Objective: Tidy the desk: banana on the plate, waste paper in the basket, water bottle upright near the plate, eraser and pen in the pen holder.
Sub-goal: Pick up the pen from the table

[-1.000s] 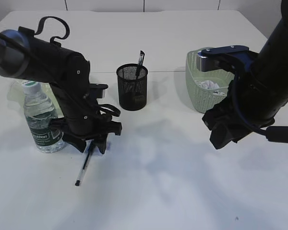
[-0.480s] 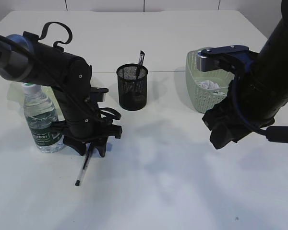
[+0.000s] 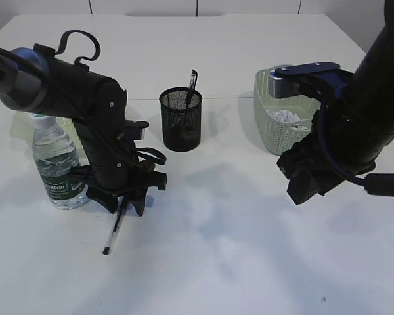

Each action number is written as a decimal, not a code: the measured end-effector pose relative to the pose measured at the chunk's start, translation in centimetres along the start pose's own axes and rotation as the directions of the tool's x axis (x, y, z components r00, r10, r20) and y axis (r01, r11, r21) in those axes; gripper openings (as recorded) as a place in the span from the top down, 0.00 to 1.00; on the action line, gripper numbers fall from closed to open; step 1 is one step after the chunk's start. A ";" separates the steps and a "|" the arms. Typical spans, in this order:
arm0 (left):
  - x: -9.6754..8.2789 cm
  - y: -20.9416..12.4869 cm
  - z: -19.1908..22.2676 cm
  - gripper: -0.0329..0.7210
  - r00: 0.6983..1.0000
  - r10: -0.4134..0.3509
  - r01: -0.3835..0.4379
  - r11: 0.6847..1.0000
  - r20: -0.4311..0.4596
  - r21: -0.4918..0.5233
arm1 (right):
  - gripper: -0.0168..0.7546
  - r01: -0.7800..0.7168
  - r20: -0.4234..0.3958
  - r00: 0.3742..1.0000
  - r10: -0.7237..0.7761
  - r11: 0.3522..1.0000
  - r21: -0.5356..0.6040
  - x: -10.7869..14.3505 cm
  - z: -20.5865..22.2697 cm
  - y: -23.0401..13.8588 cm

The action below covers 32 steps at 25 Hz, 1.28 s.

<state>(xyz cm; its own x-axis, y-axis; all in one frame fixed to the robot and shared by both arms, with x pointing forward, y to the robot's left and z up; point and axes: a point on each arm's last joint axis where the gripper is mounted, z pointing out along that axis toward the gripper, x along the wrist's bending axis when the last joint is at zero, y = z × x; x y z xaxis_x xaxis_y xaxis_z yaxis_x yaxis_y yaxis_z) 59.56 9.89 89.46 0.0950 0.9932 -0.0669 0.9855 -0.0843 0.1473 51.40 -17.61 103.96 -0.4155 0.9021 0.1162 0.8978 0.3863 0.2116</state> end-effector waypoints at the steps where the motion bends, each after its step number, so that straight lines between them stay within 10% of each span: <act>1: 0.0 0.0 0.1 0.47 1.000 0.000 0.000 1.000 -0.002 0.004 | 0.57 0.000 0.000 1.000 0.000 1.000 0.000 0.0 0.0 0.0; 15: 0.3 -0.3 0.0 0.87 0.999 0.020 -0.019 0.999 -0.034 0.029 | 0.56 0.003 0.000 1.000 -0.003 1.000 0.000 0.0 0.0 0.0; 32: 0.3 -0.3 -0.1 0.91 0.999 0.016 -0.015 0.999 -0.033 0.033 | 0.57 0.003 0.000 1.000 -0.003 1.000 0.000 0.0 0.0 0.0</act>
<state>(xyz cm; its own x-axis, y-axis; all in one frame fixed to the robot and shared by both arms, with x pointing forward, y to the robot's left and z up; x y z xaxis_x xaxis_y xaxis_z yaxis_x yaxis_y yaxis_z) 59.28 10.22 89.49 0.1065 0.9938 -0.0323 0.9880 -0.1022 0.1157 51.40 -17.61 103.96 -0.4184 0.9009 0.1155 0.8964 0.3892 0.2120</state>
